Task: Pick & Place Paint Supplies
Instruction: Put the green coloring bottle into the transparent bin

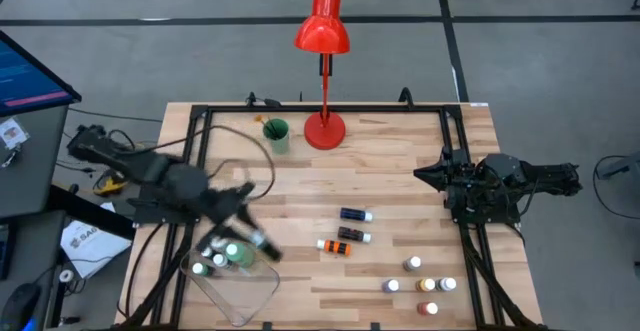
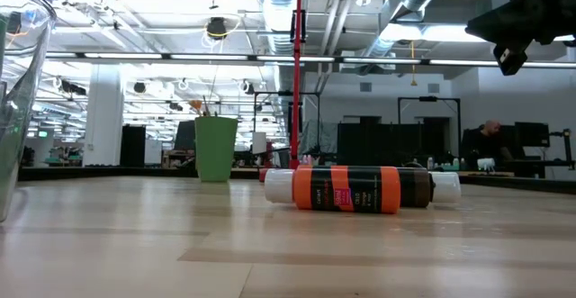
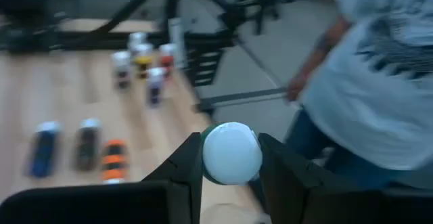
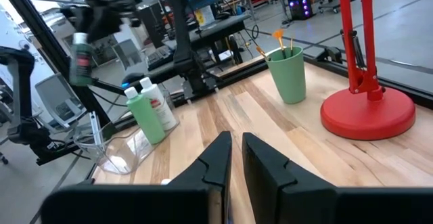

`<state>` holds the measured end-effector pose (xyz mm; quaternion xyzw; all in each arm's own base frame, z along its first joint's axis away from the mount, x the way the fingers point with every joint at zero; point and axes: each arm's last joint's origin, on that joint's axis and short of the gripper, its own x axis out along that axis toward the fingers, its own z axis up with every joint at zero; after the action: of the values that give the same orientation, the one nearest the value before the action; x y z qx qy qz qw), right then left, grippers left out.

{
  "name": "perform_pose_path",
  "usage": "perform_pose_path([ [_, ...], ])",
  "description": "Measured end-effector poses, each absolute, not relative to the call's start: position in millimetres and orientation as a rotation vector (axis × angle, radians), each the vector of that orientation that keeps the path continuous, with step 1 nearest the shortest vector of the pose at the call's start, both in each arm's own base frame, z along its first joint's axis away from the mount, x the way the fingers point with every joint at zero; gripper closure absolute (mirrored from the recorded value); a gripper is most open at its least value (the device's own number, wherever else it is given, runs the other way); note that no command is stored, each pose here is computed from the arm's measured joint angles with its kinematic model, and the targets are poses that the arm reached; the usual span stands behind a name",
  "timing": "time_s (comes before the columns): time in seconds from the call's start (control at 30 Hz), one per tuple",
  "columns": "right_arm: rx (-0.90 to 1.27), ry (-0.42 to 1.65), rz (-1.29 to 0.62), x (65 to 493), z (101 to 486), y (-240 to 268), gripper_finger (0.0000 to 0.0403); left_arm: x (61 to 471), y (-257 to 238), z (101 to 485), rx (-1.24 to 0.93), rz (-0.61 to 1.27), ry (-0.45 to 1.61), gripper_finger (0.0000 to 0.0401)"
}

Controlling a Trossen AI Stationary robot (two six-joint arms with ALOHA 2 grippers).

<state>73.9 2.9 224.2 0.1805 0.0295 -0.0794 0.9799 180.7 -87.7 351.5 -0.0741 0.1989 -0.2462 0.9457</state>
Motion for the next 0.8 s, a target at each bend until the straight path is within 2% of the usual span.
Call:
perform_pose_path([
  [0.2,0.363,0.059,-0.16,73.9,224.3,2.9,0.0369,146.3,-131.7,354.0,-0.174,-0.528,0.401,0.0305],
  [0.33,0.363,0.059,-0.16,73.9,224.3,2.9,0.0369,131.0,-159.1,343.9,-0.099,-0.554,0.443,0.0305],
  [0.8,0.364,0.059,-0.16,73.9,224.3,2.9,0.0369,91.1,-190.5,296.1,0.078,-0.522,0.81,0.0304],
])
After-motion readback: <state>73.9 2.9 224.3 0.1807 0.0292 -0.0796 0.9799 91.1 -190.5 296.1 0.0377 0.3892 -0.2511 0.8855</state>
